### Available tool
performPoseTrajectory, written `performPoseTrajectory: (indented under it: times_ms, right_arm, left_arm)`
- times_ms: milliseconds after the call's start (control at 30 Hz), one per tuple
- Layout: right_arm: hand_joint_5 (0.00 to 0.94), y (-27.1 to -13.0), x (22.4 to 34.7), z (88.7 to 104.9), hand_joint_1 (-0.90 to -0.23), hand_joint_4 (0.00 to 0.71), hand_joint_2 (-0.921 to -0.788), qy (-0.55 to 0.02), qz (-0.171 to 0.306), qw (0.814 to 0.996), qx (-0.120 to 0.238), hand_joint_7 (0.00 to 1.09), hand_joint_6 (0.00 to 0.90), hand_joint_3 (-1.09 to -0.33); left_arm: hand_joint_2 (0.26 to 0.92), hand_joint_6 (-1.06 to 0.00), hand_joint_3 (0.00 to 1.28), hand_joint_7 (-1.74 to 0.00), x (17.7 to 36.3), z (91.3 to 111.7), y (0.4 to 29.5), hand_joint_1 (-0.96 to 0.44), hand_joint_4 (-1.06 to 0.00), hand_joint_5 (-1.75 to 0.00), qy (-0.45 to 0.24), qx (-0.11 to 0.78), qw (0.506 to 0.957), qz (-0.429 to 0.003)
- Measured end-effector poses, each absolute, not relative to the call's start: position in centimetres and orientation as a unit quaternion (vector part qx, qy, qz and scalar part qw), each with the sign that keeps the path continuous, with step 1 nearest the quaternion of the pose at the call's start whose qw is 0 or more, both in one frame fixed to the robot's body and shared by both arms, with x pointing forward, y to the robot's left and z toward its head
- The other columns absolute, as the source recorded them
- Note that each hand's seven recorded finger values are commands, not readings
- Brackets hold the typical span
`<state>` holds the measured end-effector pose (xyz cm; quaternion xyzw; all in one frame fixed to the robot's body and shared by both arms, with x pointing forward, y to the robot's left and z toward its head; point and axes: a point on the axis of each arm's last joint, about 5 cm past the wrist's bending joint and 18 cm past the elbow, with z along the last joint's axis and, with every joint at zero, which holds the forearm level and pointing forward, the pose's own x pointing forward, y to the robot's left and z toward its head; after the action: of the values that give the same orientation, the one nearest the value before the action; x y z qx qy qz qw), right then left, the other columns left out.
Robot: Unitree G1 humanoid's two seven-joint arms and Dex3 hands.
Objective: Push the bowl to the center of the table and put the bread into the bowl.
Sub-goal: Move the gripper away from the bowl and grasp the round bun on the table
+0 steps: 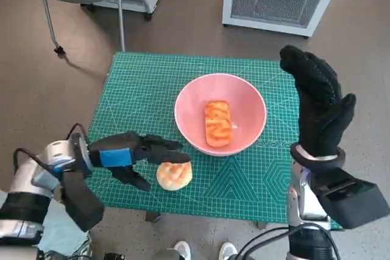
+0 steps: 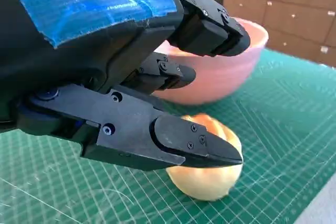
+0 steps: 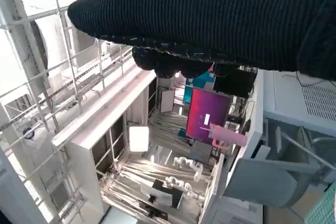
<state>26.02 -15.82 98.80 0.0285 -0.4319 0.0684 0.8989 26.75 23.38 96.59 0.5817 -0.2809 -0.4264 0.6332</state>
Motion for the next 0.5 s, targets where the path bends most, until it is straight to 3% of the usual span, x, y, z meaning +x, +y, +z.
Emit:
performPoseTrajectory:
  times_ms: [500]
  right_arm:
    - [0.020, -15.9, 26.0, 98.8, -0.541, 0.313, -0.921, -0.436, 0.067, 0.897, 0.025, 0.70, -0.001, -0.790]
  left_arm:
    - [0.872, -0.46, 0.00, -0.04, 27.3, 94.6, 21.9, -0.28, -0.42, -0.01, -0.249, 0.572, 0.631, -0.461]
